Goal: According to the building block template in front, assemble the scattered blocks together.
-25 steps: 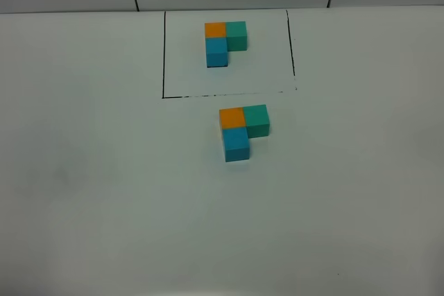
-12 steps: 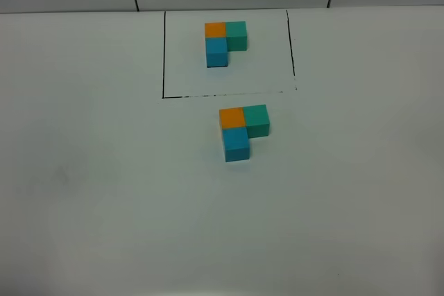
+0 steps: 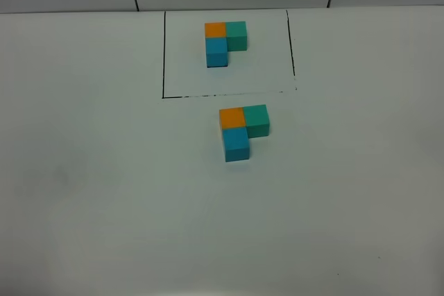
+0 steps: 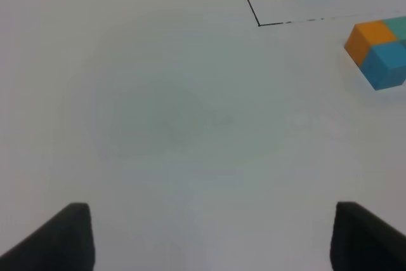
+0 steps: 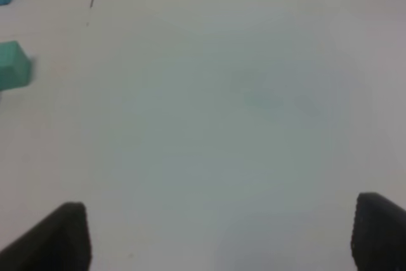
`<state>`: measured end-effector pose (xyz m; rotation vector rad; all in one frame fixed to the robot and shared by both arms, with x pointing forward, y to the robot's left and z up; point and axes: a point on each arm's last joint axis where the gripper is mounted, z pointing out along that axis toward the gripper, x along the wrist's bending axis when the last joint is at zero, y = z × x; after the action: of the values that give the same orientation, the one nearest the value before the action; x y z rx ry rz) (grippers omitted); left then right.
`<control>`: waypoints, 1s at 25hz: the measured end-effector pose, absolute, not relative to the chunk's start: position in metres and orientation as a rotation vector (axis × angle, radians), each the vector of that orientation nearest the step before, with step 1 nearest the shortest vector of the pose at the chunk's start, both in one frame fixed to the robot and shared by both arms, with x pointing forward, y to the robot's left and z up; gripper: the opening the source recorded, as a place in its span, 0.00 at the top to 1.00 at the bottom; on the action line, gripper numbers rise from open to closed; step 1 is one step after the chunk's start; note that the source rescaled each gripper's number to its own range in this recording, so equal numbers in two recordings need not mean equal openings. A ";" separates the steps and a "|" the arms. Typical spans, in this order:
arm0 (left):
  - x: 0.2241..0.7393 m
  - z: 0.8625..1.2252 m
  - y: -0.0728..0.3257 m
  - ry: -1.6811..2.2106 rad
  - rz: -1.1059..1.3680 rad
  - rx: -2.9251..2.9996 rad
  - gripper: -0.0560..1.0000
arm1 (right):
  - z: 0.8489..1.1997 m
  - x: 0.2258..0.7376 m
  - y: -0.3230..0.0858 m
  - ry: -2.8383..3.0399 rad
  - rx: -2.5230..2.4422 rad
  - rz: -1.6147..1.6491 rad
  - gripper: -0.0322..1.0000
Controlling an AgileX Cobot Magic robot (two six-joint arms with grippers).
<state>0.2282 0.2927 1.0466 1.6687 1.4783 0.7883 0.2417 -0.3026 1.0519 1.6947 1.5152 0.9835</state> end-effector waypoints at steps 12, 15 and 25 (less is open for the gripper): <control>0.228 1.047 0.293 1.478 0.788 1.669 0.30 | 1.052 0.241 -0.303 1.434 1.743 0.941 0.30; 0.228 1.047 0.293 1.478 0.788 1.669 0.30 | 1.052 0.241 -0.303 1.434 1.743 0.941 0.30; 0.228 1.047 0.293 1.478 0.788 1.669 0.30 | 1.052 0.242 -0.303 1.433 1.742 0.941 0.30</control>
<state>0.2282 0.2927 1.0466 1.6687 1.4783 0.7883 0.2415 -0.3028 1.0519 1.7420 1.4334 0.9412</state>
